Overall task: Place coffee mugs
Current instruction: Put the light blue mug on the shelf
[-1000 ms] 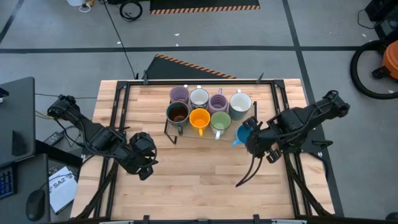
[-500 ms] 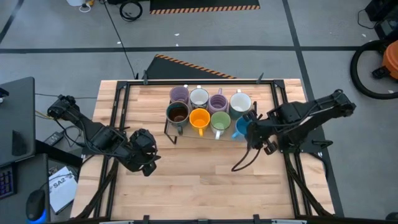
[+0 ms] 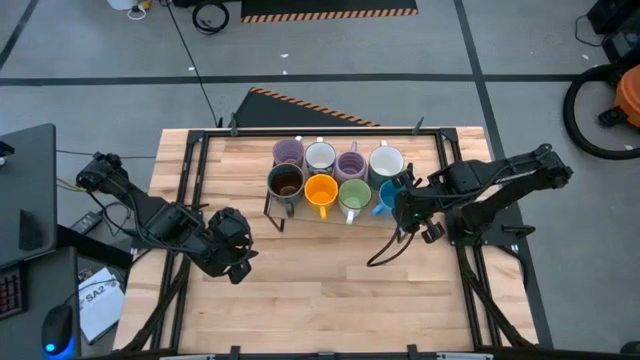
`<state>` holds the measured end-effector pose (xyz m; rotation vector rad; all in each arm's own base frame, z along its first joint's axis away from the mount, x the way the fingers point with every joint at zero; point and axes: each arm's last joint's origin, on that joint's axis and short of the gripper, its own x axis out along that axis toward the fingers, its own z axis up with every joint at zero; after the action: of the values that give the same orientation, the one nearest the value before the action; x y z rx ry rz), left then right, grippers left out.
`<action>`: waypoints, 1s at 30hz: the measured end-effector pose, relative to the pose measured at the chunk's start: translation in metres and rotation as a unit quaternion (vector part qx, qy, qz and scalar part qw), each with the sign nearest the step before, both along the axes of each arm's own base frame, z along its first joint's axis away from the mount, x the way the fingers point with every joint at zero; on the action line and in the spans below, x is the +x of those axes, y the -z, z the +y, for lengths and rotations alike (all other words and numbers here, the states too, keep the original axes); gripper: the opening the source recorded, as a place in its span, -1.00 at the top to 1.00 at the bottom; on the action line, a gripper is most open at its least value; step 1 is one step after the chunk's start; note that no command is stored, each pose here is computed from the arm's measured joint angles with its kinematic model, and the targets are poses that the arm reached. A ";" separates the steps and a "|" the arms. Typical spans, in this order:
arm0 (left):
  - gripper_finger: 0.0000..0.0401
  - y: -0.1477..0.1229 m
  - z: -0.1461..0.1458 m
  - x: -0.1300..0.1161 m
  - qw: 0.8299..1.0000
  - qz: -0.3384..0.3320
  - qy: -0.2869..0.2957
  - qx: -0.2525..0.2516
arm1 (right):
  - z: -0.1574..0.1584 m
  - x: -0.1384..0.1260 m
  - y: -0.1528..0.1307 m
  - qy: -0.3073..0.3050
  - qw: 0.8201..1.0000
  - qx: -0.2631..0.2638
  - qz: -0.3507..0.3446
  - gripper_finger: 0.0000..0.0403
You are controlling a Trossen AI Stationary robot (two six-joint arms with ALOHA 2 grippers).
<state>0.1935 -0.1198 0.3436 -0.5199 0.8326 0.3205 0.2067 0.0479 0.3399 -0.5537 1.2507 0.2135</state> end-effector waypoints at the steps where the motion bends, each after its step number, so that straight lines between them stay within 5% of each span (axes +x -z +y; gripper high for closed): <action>1: 0.19 0.000 0.000 0.000 1.000 0.000 0.000 0.000 | 0.001 0.000 -0.001 0.000 1.000 0.003 -0.002 0.56; 14: 0.19 0.000 0.000 0.000 1.000 0.001 0.003 0.003 | 0.004 0.001 -0.021 -0.006 0.999 0.027 -0.035 0.50; 20: 0.19 0.000 0.000 0.000 1.000 0.004 0.006 -0.001 | 0.005 0.000 -0.033 0.024 0.997 0.007 -0.067 0.38; 30: 0.19 0.000 -0.002 -0.001 1.000 0.004 0.010 -0.001 | 0.021 0.000 -0.048 0.089 0.989 0.050 -0.108 0.29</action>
<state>0.1923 -0.1215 0.3434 -0.5123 0.8451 0.3030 0.2062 0.0694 0.3874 -0.3645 1.0660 0.0636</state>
